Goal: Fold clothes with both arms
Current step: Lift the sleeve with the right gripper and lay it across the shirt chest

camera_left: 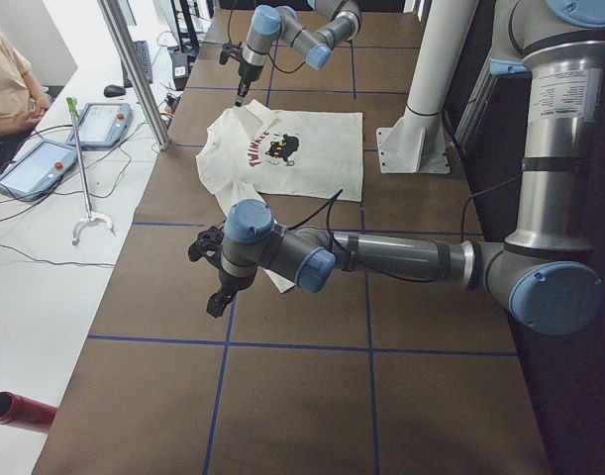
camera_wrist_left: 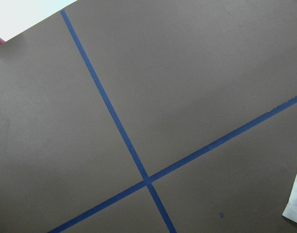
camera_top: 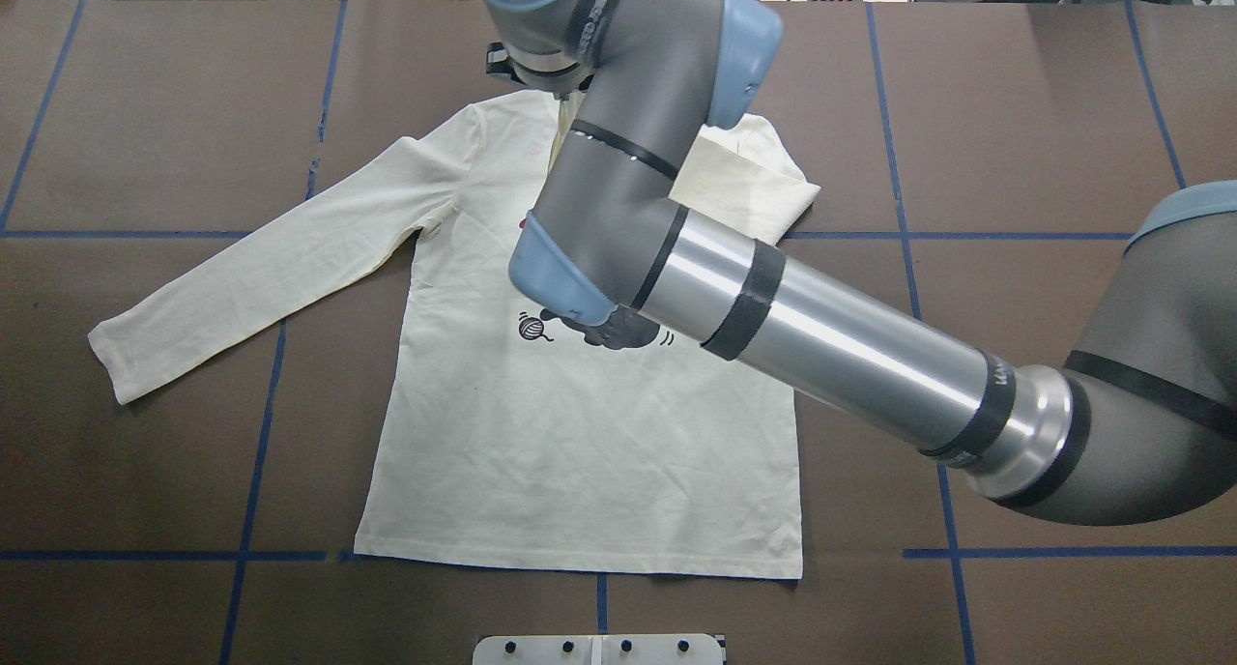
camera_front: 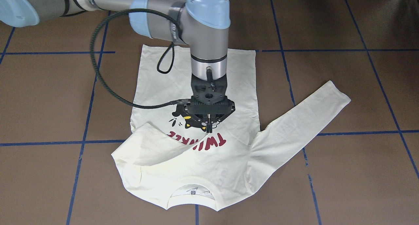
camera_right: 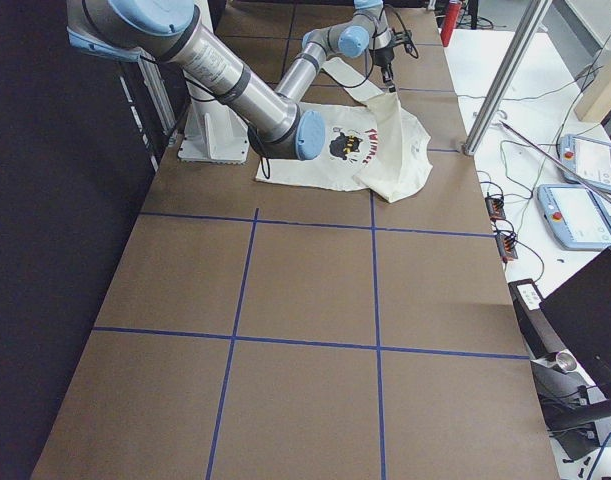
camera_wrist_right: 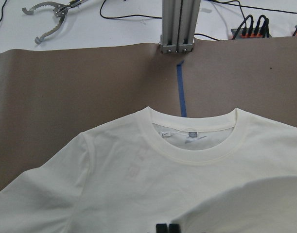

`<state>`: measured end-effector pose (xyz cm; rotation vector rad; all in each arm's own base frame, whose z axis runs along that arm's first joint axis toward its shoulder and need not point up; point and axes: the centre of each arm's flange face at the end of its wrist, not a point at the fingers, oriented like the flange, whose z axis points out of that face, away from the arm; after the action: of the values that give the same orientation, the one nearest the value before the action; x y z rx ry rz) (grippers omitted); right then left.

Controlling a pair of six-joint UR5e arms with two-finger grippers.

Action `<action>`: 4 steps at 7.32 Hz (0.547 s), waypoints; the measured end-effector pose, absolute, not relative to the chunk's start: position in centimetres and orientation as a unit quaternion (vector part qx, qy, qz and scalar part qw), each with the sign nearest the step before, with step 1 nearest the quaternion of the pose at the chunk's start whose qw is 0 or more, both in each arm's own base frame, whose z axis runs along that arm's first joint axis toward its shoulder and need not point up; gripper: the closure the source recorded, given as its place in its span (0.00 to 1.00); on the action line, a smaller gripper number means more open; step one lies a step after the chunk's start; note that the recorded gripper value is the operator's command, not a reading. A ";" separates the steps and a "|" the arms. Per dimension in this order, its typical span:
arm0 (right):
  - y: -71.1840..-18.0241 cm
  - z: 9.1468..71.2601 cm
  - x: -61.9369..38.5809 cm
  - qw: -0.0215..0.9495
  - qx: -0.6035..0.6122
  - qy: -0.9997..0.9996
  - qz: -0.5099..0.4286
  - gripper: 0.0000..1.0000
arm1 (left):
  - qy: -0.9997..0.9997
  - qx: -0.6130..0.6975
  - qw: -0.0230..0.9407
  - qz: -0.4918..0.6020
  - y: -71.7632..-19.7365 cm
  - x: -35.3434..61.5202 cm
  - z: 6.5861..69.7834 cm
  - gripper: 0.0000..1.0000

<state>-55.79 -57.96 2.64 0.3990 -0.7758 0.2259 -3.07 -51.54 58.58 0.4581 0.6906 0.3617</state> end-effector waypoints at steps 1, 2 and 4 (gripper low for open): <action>-57.3 2.0 -58.8 0.896 0.206 -0.378 0.106 1.00 | 0.334 0.218 0.900 0.174 -51.5 -3.1 58.9 0.00; -56.7 1.0 -60.6 0.892 0.214 -0.386 0.103 1.00 | 0.334 0.216 0.901 0.173 -51.5 -3.1 59.1 0.00; -56.6 -1.4 -62.3 0.888 0.219 -0.393 0.099 0.94 | 0.335 0.213 0.902 0.172 -51.4 -3.1 59.4 0.00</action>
<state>-62.26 -56.57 -1.38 0.4546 -0.8168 0.2064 -3.08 -51.45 59.37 0.4414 0.6921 0.3554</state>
